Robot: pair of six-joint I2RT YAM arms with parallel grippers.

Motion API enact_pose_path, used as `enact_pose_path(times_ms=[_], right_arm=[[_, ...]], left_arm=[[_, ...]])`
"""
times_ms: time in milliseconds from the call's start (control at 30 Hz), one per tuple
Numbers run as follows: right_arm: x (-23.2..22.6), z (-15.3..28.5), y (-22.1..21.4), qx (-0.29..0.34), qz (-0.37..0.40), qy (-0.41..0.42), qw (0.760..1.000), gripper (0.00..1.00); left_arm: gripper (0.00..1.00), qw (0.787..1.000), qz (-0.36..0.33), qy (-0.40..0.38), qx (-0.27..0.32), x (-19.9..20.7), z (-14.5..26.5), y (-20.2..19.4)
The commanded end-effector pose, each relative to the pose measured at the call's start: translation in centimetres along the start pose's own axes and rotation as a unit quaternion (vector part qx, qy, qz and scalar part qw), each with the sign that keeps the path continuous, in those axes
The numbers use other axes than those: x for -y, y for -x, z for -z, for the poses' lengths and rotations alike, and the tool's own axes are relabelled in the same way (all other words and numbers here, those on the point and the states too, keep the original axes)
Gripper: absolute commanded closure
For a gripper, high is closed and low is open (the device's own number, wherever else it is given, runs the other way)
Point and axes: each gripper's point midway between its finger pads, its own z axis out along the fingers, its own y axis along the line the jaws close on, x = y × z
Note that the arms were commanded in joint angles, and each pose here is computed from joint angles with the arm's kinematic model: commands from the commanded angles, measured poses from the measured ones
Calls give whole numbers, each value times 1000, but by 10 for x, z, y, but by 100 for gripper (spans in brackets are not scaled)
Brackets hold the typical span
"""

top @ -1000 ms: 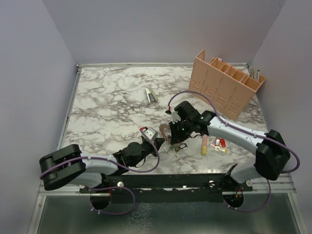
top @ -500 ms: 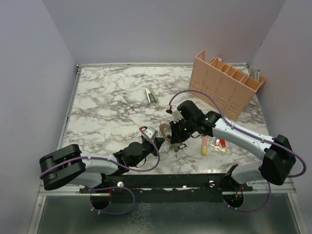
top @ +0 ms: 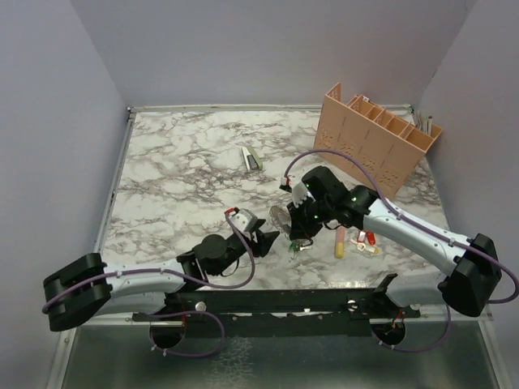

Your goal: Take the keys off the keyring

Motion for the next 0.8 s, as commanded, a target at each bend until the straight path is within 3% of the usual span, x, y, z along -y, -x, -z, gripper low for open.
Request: enact_pose_path(times_ms=[0, 133, 433, 767], right_arm=[[1, 20, 3, -6, 24, -19, 1000, 99], [11, 34, 13, 14, 51, -59, 997, 99], [8, 64, 36, 59, 156, -64, 984, 99], [0, 78, 41, 72, 269, -42, 960, 99]], left_arm=[[40, 997, -58, -18, 35, 0, 12, 25], [38, 992, -95, -45, 66, 5, 20, 43], [36, 969, -191, -110, 110, 25, 24, 75], [35, 957, -231, -151, 92, 36, 24, 74]])
